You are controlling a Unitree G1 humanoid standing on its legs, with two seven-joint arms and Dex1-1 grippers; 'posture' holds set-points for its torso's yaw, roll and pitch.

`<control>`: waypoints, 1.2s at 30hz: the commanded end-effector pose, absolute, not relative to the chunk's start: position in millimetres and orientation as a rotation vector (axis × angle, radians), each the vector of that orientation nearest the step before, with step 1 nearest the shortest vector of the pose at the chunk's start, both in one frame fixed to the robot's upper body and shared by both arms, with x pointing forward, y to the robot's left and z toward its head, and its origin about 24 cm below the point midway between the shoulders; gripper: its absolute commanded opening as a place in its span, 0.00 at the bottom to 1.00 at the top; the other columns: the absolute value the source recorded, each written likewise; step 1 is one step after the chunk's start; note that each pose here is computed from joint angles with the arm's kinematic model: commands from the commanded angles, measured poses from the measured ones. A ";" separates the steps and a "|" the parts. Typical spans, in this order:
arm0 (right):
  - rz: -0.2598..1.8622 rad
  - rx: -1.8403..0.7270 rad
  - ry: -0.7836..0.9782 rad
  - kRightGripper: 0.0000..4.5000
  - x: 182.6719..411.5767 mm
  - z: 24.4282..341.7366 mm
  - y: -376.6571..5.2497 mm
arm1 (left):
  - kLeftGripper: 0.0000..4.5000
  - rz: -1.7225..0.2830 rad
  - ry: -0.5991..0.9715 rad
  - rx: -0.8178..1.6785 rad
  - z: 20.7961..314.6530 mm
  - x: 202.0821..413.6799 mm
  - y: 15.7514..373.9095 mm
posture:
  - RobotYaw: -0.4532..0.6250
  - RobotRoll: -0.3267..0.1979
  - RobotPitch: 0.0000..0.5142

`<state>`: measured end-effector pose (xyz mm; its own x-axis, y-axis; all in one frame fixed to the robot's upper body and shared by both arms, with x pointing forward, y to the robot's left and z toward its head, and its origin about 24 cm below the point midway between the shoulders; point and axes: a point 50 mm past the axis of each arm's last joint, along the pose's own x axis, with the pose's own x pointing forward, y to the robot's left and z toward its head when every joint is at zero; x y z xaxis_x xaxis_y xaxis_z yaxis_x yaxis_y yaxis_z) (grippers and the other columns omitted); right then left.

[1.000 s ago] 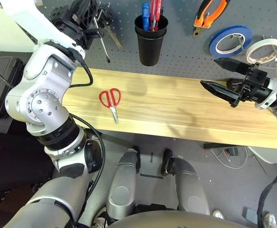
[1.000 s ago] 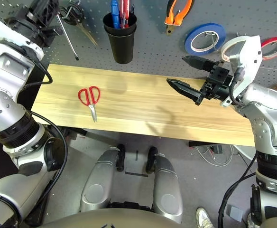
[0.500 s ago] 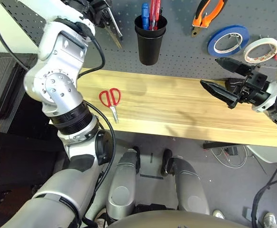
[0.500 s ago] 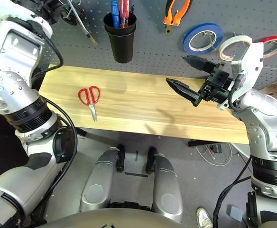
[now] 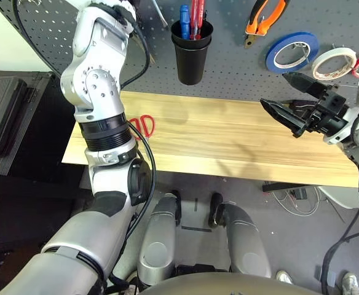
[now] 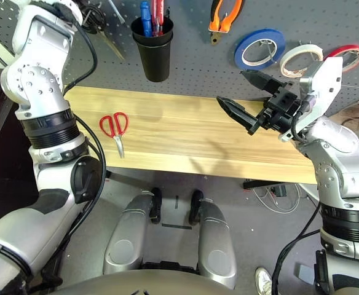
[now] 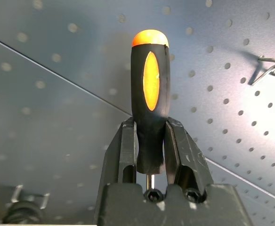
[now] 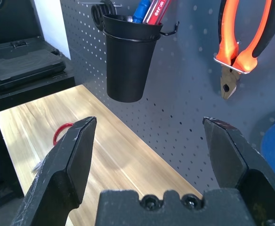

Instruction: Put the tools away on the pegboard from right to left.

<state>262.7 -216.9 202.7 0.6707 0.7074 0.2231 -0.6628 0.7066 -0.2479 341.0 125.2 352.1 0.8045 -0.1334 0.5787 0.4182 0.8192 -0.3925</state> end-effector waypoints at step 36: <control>0.761 -0.102 -0.348 1.00 265.4 195.8 -207.5 | 0.99 -0.302 -0.543 -0.405 325.1 342.1 108.2 | 0.45 0.62 0.50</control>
<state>265.9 -208.9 200.1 0.6723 0.6852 0.2803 -0.6463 0.7279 -0.2291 350.0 105.5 315.7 0.8352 -0.1754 0.5213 0.3731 0.8771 -0.3025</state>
